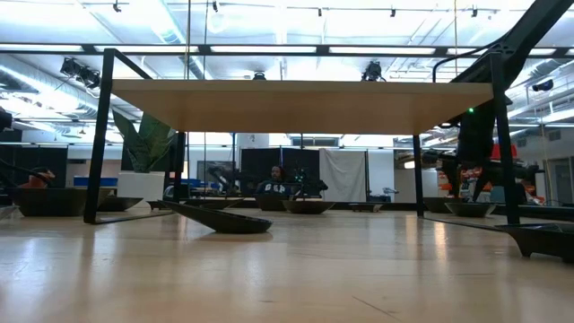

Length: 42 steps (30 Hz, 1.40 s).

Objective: Pick & Place Mini shaped plates
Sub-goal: Put the distorted square plate on the shelf

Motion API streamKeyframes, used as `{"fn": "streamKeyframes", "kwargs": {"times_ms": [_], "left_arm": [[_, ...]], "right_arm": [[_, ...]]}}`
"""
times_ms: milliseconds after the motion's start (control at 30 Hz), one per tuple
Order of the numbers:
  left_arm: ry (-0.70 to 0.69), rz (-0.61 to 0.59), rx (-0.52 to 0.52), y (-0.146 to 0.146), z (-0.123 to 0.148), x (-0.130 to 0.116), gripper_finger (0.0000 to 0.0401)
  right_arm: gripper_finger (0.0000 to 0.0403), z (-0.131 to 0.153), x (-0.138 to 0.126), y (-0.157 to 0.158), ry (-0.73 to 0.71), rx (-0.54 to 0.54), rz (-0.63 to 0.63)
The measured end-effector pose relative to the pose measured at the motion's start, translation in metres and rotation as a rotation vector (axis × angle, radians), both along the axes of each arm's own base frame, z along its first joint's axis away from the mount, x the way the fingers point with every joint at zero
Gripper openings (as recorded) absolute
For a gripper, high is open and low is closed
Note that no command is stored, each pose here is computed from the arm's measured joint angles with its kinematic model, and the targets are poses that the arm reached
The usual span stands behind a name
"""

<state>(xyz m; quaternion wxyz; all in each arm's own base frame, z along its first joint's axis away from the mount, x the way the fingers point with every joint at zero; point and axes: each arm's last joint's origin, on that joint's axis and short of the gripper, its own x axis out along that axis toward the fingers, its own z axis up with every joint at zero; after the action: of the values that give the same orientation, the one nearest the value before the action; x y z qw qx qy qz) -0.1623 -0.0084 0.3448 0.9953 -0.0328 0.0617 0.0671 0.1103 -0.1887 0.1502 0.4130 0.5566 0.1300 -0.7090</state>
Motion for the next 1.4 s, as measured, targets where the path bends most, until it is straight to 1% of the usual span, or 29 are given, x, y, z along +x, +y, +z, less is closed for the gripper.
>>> {"fn": "streamKeyframes", "kwargs": {"times_ms": [133, 400, 600, 833, 1133, 1400], "left_arm": [[0.0, 0.0, 0.0, 0.0001, 0.0, 0.0, 0.0018], [0.0, 0.0, 0.0, 0.0, 0.0, 0.0, 0.0018], [0.0, 0.0, 0.0, 0.0, 0.0, 0.0, 0.0018], [0.0, 0.0, 0.0, 0.0, 0.0, 0.0, 0.0018], [0.0, 0.0, 0.0, 0.0, 0.0, 0.0, 0.0018], [0.0, 0.0, 0.0, 0.0, 0.0, 0.0, 0.0018]], "right_arm": [[0.0134, 0.0, 0.0, 0.0, -0.003, 0.0, -0.005], [0.008, -0.0005, -0.0009, 0.0012, -0.004, 0.009, -0.041], [0.0054, -0.0008, -0.0016, 0.0019, -0.007, 0.012, -0.071], [0.0035, -0.0083, 0.0005, 0.0057, 0.01, 0.023, -0.065], [0.0006, -0.0092, 0.003, 0.0078, 0.001, 0.009, -0.072], [0.0003, -0.0079, 0.0034, 0.0077, -0.012, 0.004, -0.069]]}}
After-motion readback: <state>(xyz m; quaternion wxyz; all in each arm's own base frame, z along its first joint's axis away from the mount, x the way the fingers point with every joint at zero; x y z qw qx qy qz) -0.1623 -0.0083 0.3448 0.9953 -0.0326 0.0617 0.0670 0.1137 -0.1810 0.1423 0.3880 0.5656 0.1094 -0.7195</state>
